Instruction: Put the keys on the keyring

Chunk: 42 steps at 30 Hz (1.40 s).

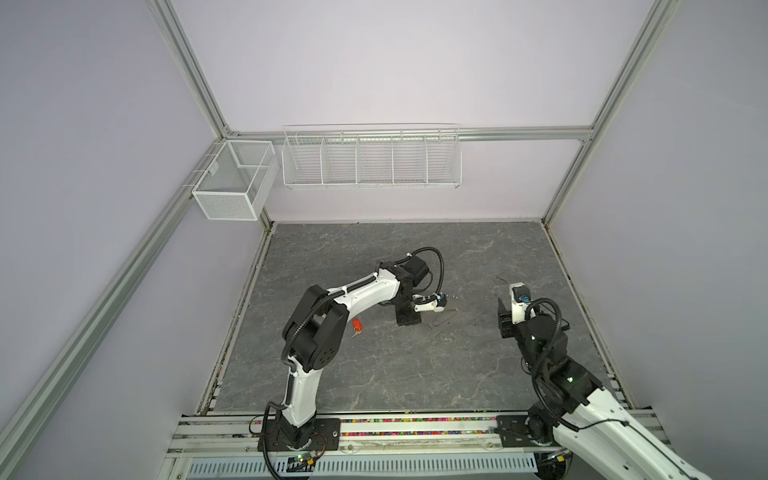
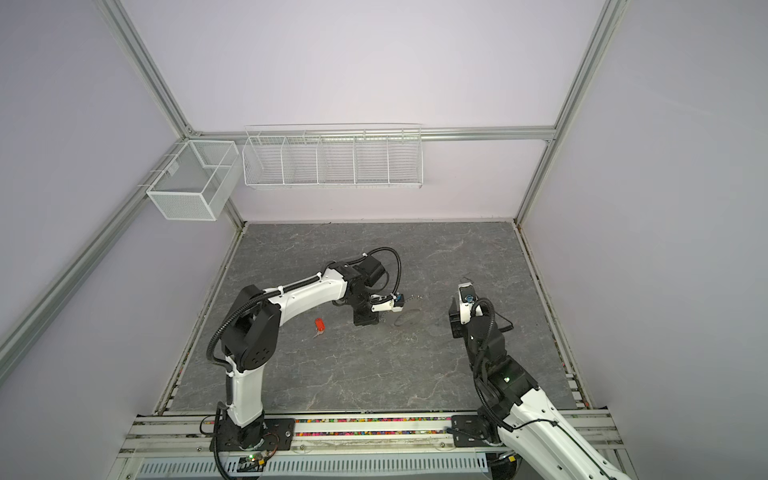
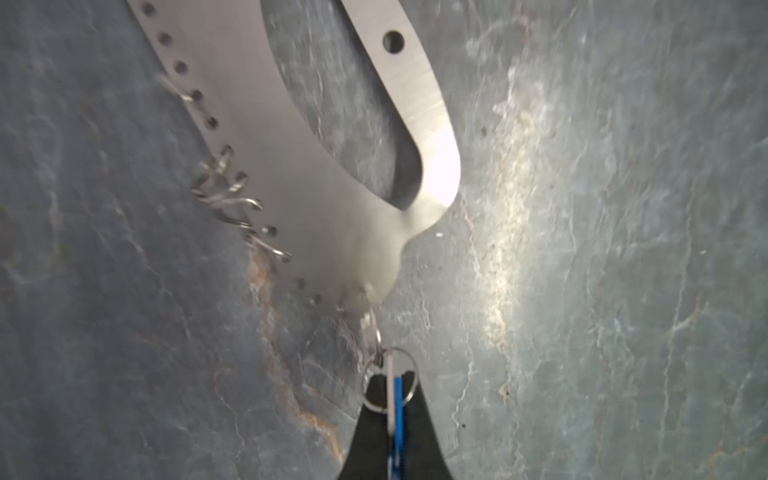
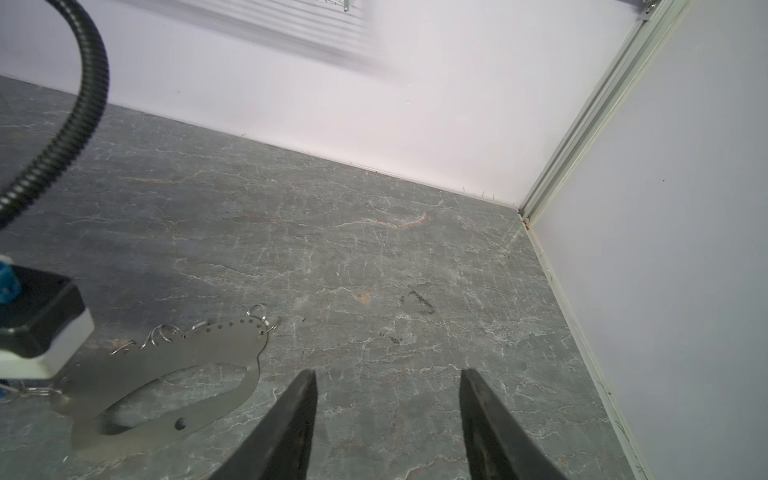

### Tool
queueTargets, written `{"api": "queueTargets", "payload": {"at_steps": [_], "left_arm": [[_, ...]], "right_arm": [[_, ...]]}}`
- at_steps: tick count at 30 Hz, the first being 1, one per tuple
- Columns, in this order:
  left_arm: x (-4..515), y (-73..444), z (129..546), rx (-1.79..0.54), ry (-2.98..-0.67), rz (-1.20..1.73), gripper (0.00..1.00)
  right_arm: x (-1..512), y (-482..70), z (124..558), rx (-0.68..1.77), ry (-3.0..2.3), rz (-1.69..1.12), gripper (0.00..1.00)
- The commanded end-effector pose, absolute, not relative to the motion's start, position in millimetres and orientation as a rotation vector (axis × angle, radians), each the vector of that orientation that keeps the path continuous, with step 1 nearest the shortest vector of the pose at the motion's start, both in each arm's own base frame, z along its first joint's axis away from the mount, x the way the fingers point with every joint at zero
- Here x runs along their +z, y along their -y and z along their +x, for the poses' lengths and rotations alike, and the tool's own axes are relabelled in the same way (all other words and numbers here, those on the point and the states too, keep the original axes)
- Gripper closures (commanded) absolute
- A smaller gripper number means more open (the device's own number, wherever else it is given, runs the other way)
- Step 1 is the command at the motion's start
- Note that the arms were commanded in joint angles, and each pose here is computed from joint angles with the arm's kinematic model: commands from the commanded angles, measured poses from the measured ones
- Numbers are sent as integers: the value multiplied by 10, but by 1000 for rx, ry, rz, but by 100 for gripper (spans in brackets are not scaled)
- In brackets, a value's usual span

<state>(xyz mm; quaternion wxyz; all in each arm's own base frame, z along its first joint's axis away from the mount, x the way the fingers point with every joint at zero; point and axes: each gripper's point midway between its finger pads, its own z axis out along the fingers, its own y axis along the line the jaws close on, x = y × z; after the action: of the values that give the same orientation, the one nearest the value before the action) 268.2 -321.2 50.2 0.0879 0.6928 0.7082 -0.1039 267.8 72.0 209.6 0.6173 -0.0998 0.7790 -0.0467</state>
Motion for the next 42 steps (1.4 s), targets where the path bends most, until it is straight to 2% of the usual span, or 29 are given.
{"api": "queueTargets", "payload": {"at_steps": [1,5,8,15,18,23,25,27,36,42], "left_arm": [[582,3048,2748,-220,-2098,2047,100],[441,2813,2703,-194,-2211,2029,100],[345,2683,2639,-168,-2260,2032,100],[237,2502,2576,-94,-2376,2013,93],[241,2438,2567,-77,-2424,1973,83],[401,2384,2626,-102,-2456,1817,58],[587,2429,2695,-152,-2424,1721,51],[811,2482,2793,-206,-2380,1615,49],[2050,2714,3499,-496,-1941,1096,47],[2175,2830,3760,-655,-1822,1074,49]], "right_arm": [[2070,-826,2700,-26,-1766,-229,41],[2024,-1056,2723,56,-1759,-336,38],[1982,-1098,2817,81,-1755,-293,31],[1842,-1269,3044,126,-1842,-278,31],[1767,-1120,3162,61,-1932,-120,24],[1690,-1327,3237,123,-1967,-207,20],[1625,-1423,3251,149,-2002,-254,22],[1560,-1445,3283,153,-2041,-247,28],[1213,-1859,3501,375,-2301,-275,31],[912,-1768,3769,537,-2478,34,37]]}}
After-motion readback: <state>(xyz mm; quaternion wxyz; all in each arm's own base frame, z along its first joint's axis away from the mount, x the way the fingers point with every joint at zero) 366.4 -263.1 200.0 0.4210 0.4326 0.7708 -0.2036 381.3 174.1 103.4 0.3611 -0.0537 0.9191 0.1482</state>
